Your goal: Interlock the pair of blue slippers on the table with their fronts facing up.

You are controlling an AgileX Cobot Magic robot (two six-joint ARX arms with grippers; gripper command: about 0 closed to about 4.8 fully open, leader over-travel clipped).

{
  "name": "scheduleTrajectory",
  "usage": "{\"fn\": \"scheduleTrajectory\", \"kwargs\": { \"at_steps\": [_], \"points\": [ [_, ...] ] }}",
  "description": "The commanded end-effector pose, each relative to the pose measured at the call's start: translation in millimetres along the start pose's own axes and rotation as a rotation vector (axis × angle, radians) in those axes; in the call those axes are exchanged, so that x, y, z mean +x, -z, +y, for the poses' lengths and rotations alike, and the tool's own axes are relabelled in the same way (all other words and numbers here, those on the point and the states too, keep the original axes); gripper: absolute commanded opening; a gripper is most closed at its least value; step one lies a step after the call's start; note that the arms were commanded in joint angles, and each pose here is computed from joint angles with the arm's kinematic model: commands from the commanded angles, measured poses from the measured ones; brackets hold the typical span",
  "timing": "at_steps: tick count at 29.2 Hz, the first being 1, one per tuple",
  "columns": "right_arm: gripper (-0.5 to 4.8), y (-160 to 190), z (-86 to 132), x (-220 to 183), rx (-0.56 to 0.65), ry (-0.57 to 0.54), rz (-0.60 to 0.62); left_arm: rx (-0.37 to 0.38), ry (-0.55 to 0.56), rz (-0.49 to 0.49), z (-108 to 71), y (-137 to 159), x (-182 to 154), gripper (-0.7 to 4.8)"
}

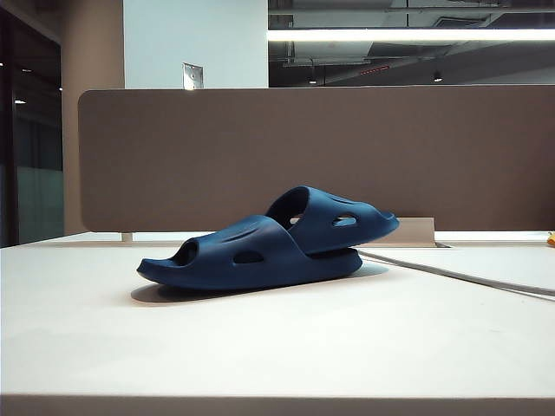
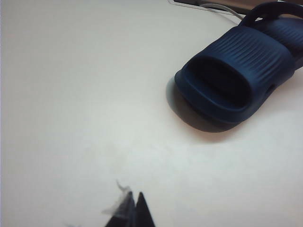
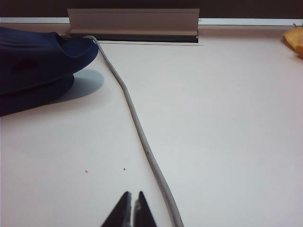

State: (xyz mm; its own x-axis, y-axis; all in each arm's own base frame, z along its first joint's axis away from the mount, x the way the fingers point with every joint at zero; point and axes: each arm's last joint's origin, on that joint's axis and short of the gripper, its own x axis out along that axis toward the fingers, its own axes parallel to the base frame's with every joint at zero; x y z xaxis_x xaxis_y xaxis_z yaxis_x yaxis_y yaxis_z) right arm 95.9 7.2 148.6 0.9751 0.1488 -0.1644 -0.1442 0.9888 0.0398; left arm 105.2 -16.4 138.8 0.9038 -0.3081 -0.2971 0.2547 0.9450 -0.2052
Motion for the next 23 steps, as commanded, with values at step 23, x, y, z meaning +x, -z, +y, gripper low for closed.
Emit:
{"fn": "scheduleTrajectory", "kwargs": {
  "at_steps": [23],
  "points": [
    [0.22,-1.2,0.1,0.1,0.002,0.000,-0.014,0.033,0.012,-0.114,-2.7,-8.1,-7.7,-0.05]
  ]
}}
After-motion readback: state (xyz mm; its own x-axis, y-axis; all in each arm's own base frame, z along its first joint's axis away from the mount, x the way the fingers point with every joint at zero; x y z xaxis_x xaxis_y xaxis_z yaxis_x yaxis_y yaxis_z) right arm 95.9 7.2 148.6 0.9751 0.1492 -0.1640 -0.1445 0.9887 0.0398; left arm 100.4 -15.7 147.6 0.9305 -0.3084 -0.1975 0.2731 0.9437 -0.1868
